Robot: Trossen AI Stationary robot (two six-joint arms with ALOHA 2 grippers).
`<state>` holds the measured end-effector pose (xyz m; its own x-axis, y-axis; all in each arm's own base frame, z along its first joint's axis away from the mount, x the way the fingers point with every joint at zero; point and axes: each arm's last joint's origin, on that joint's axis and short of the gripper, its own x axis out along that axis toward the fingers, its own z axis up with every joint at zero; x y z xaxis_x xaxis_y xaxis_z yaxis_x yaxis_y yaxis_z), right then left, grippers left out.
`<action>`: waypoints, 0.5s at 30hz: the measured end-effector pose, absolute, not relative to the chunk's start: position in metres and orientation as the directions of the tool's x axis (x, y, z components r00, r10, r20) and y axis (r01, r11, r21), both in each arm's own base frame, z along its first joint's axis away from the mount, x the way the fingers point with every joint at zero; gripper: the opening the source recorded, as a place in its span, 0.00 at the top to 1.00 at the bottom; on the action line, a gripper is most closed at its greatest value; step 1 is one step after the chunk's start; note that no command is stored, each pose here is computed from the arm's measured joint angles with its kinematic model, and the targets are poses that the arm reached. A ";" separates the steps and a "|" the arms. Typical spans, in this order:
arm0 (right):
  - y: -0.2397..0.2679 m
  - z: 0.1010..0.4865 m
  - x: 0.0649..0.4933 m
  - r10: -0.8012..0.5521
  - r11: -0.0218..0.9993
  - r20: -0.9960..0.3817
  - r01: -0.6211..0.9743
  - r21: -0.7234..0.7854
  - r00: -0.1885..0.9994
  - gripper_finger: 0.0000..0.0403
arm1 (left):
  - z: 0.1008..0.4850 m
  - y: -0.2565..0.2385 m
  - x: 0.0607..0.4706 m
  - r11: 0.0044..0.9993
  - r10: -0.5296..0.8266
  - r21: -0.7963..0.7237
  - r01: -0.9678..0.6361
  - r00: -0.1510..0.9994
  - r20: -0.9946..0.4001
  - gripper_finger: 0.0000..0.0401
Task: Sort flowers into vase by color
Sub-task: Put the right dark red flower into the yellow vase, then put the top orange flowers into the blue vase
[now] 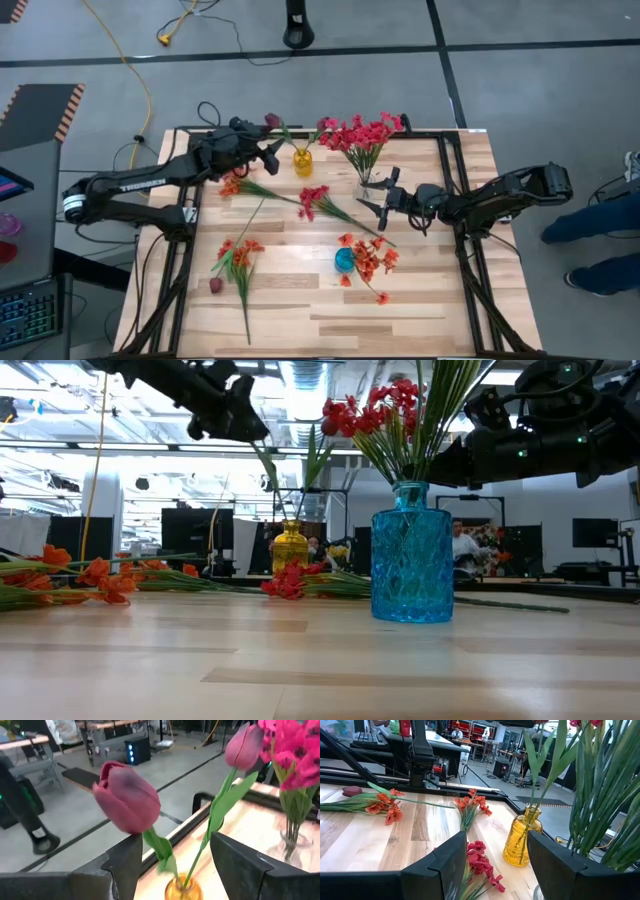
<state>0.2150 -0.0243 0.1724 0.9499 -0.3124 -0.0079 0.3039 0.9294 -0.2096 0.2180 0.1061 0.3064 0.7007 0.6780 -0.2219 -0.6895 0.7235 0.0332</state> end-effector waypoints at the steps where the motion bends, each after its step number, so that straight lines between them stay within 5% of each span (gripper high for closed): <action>1: -0.024 0.172 0.215 -0.312 0.929 -0.007 0.304 -0.209 0.950 0.42 | 0.308 0.104 0.214 0.720 0.680 0.031 -0.693 0.696 -0.231 0.45; 8: -0.024 0.172 0.215 -0.312 0.929 -0.008 0.304 -0.210 0.950 0.42 | 0.309 0.094 0.188 0.645 0.676 -0.163 -0.747 0.657 -0.333 0.45; 15: -0.024 0.172 0.215 -0.312 0.929 -0.008 0.304 -0.210 0.950 0.42 | 0.294 0.086 0.173 0.394 0.620 -0.447 -0.803 0.591 -0.516 0.45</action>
